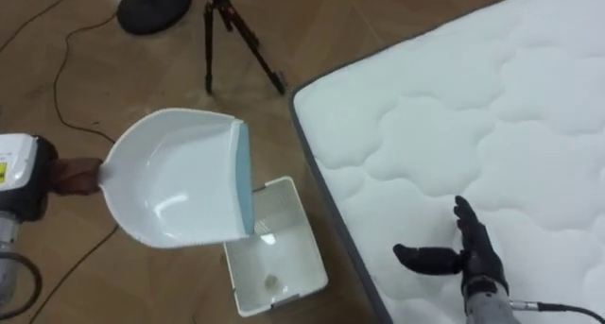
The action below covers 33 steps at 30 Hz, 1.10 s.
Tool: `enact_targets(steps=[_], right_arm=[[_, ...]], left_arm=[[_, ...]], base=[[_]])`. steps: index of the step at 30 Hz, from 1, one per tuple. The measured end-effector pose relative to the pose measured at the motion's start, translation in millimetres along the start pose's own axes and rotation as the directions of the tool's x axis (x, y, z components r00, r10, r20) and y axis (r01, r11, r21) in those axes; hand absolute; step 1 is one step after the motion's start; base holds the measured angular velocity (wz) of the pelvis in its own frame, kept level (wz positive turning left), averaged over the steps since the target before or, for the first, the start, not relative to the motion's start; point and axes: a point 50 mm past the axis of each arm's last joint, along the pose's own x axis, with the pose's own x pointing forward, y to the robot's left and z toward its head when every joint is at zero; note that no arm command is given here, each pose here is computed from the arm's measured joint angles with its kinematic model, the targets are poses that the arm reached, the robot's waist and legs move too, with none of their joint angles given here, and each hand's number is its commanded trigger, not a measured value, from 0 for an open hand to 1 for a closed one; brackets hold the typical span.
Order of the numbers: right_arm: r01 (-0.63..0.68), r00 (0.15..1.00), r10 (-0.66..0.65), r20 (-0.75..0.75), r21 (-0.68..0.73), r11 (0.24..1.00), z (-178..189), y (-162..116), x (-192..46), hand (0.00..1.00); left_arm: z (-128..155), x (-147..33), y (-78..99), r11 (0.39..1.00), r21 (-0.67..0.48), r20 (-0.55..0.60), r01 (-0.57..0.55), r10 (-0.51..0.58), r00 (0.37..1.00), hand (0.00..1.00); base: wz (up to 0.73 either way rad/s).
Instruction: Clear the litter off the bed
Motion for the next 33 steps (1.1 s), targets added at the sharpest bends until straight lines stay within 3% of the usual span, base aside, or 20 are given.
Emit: enact_targets(steps=[6, 10, 16, 21, 27, 33], right_arm=[[-0.008, 0.999, 0.008, -0.036, 0.004, 1.0, -6, 1, -6, 0.0], [-0.022, 1.0, 0.022, 0.013, 0.047, 0.999, 10, 6, -3, 0.0], [-0.021, 0.999, 0.018, 0.029, 0.087, 0.996, 17, 19, -1, 0.0], [-0.087, 0.996, 0.086, 0.019, 0.074, 0.993, 13, 37, -2, 0.0], [-0.109, 0.993, 0.103, 0.058, 0.114, 0.987, 18, 40, -7, 0.0], [-0.147, 0.982, 0.128, 0.142, 0.132, 0.98, 34, 43, -12, 0.0]], left_arm=[[12, -23.5, -20.3, 0.988, -0.133, -0.042, 0.081, -0.087, 0.995, 1.0], [19, -25.2, -20.3, 0.973, -0.219, -0.064, 0.071, -0.087, 0.994, 1.0], [36, -28.4, -22.6, 0.884, -0.464, -0.121, 0.059, -0.129, 0.984, 1.0], [56, -35.8, -35.6, 0.775, -0.612, -0.083, 0.154, -0.257, 0.963, 1.0], [82, -43.7, -43.3, 0.726, -0.628, 0.035, 0.279, -0.332, 0.943, 1.0], [92, -52.5, -35.4, 0.672, -0.683, 0.082, 0.287, -0.319, 0.944, 1.0]], base=[[-0.63], [-1.13], [-1.17], [-0.87], [-0.5], [-0.58]])
